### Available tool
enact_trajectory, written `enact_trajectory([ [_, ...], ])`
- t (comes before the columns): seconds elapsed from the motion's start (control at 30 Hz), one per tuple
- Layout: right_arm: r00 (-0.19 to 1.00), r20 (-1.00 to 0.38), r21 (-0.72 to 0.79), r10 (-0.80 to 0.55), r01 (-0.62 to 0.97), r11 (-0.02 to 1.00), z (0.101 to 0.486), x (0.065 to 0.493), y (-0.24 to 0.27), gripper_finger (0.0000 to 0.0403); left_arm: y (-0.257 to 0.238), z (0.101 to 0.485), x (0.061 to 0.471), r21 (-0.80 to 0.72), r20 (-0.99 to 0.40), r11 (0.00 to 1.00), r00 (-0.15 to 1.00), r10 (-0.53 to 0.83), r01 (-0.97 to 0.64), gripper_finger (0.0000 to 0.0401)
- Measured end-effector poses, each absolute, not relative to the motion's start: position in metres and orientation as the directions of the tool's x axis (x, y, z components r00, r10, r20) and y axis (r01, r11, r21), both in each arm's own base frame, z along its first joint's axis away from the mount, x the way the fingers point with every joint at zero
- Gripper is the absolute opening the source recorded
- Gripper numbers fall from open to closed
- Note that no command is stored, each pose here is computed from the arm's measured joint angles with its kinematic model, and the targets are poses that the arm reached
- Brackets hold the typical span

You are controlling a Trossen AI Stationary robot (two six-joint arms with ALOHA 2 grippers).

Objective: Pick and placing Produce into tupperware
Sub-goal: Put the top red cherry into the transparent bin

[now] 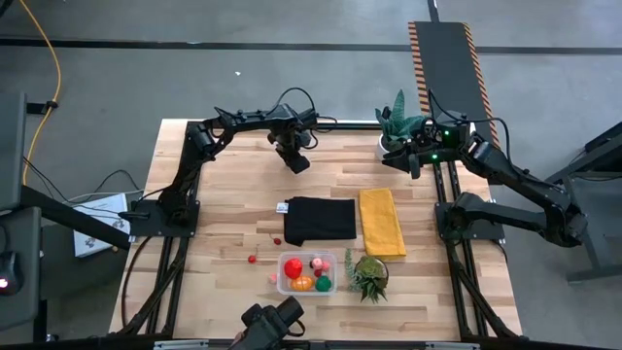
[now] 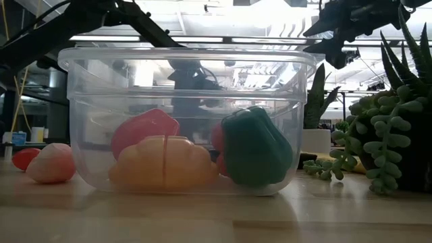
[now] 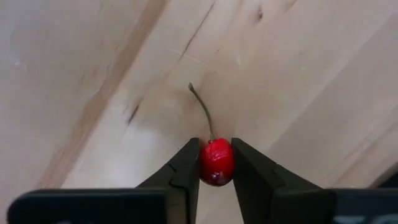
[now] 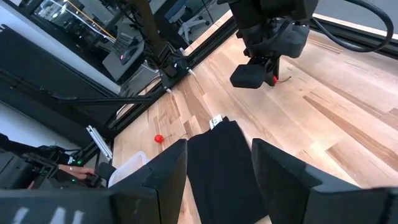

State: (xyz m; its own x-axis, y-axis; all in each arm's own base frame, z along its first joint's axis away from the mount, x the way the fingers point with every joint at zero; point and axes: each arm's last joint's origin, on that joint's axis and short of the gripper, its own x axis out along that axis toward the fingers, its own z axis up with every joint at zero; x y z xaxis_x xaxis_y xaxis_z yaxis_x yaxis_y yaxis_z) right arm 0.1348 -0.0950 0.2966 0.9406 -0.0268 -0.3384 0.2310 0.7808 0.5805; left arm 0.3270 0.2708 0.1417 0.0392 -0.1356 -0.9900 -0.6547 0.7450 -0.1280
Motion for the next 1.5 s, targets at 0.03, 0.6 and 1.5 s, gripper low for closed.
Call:
enact_trajectory([
  [0.03, 0.941, -0.338, 0.58, -0.027, 0.231, 0.782, 0.297, 0.135, -0.095, 0.0171, 0.271, 0.142, 0.327, -0.13, -0.989, 0.744, 0.036, -0.141, -0.655, 0.0072],
  [0.6, 0.943, -0.334, 0.549, -0.009, 0.202, 0.811, 0.297, 0.135, -0.094, 0.0171, 0.277, 0.219, 0.341, -0.227, -0.974, 0.765, 0.139, -0.179, -0.602, 0.007],
  [1.5, 0.946, -0.288, 0.573, 0.148, 0.046, 0.819, 0.298, 0.134, -0.089, 0.0171, 0.151, 0.272, 0.401, -0.311, -0.95, 0.863, 0.104, -0.295, -0.398, 0.0072],
])
